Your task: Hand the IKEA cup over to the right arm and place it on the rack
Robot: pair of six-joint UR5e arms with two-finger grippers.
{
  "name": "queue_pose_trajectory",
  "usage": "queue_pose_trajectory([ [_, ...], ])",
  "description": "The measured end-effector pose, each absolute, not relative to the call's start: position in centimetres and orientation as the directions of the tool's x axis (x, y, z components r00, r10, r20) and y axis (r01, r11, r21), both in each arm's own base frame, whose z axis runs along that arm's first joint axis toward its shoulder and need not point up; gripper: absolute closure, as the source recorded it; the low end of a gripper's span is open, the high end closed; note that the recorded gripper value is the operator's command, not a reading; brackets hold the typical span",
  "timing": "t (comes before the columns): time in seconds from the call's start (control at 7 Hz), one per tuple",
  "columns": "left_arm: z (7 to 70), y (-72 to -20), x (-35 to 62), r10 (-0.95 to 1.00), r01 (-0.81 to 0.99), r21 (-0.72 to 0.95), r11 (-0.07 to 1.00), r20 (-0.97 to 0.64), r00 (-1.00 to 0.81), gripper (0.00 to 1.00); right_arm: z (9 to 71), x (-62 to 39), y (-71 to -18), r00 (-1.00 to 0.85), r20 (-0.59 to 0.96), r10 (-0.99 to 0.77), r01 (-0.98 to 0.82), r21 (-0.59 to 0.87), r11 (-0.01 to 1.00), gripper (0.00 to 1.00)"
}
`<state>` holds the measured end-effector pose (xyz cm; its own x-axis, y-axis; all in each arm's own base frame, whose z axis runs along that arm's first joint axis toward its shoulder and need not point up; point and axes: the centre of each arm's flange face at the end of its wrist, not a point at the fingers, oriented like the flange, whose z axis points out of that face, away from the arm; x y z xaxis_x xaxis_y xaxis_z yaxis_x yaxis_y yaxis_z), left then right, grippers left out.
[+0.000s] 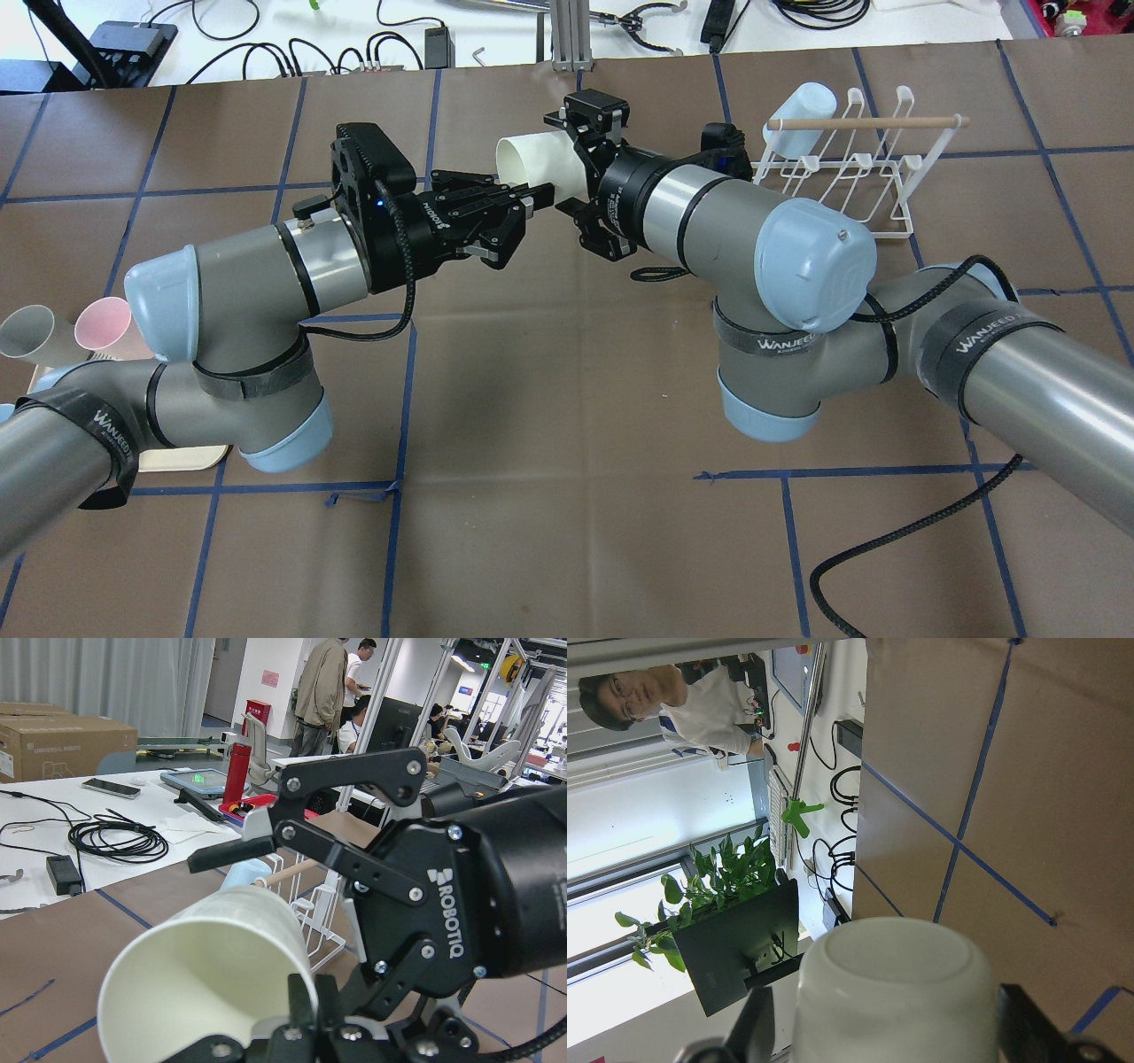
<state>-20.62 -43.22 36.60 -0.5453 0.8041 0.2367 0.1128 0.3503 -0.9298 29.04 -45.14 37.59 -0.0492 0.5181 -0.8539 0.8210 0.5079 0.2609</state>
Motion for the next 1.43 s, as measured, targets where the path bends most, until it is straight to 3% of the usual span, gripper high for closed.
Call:
queue_pose_trajectory([
  [0.14, 36.6, -43.2, -20.6, 0.805, 0.113, -0.930, 0.349, 0.236, -0.545, 0.92, 37.6, 29.0, -45.1, -0.049, -0.854, 0.518, 0.821, 0.261, 0.508, 0.48],
  [0.29, 36.7, -43.2, -20.6, 0.805, 0.113, -0.931, 0.348, 0.235, -0.545, 0.65, 37.6, 29.0, -45.1, -0.049, -0.855, 0.517, 0.821, 0.261, 0.509, 0.51],
  [0.43, 36.7, -43.2, -20.6, 0.804, 0.113, -0.931, 0.348, 0.234, -0.547, 0.27, 37.6, 29.0, -45.1, -0.049, -0.855, 0.516, 0.820, 0.261, 0.509, 0.53],
  [0.57, 36.8, -43.2, -20.6, 0.802, 0.110, -0.930, 0.349, 0.236, -0.549, 0.02, 37.6, 29.0, -45.1, -0.049, -0.855, 0.516, 0.820, 0.261, 0.509, 0.54],
  [1.0, 37.3, -43.3, -20.5, 0.788, 0.087, -0.927, 0.365, 0.258, -0.559, 0.01, 37.7, 29.0, -45.2, -0.049, -0.857, 0.514, 0.820, 0.260, 0.511, 0.65],
  [1.29, 37.4, -43.4, -19.7, 0.778, 0.078, -0.928, 0.364, 0.257, -0.573, 0.01, 38.1, 28.5, -45.9, -0.049, -0.868, 0.495, 0.828, 0.242, 0.506, 0.66],
  [1.43, 37.6, -43.9, -18.4, 0.762, 0.065, -0.929, 0.363, 0.256, -0.595, 0.01, 38.6, 27.7, -47.4, -0.042, -0.877, 0.478, 0.839, 0.229, 0.494, 0.73],
])
